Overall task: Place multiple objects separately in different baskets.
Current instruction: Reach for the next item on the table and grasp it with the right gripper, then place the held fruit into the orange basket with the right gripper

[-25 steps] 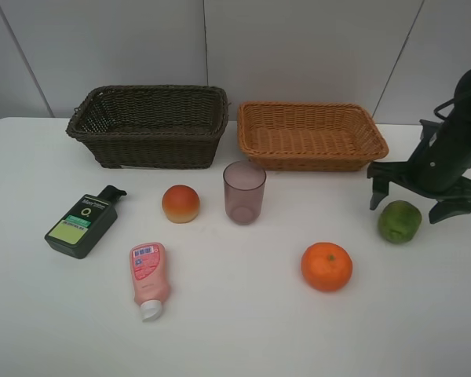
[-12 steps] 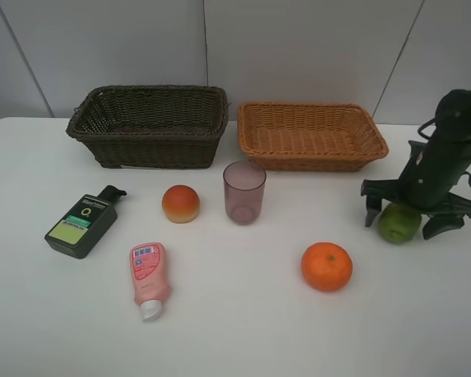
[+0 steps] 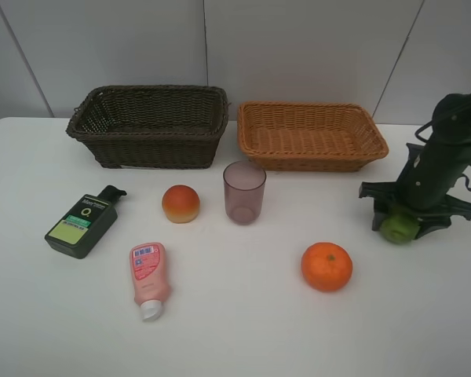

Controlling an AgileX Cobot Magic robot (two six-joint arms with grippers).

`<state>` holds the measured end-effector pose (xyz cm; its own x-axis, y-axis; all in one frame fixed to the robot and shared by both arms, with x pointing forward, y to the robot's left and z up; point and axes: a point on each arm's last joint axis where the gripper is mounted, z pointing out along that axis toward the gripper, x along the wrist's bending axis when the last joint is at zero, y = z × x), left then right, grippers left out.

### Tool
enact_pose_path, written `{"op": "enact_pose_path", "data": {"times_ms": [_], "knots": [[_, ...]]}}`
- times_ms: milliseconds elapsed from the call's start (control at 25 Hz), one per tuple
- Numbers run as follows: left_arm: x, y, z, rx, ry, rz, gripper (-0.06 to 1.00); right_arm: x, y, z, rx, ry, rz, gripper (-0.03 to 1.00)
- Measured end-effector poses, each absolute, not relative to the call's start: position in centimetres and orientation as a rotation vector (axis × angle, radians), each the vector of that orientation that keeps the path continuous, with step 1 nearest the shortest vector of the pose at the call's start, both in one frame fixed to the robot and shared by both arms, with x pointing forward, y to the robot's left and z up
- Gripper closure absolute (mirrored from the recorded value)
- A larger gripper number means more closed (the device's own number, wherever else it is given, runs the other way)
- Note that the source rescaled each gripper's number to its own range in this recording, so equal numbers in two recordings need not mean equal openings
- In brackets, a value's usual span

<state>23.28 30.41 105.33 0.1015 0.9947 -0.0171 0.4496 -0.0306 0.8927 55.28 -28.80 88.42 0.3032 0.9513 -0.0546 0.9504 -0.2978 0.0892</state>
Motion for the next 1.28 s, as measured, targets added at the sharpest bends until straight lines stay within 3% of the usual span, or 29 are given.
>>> {"op": "enact_pose_path", "data": {"times_ms": [840, 1280], "knots": [[23.3, 30.4, 105.3, 1.596, 1.456, 0.878, 0.01, 55.5, -28.8, 88.6, 2.452, 1.794, 0.006, 0.96], [23.3, 30.4, 105.3, 1.596, 1.456, 0.878, 0.01, 58.7, -28.0, 94.8, 2.259, 2.154, -0.154, 0.96]]}}
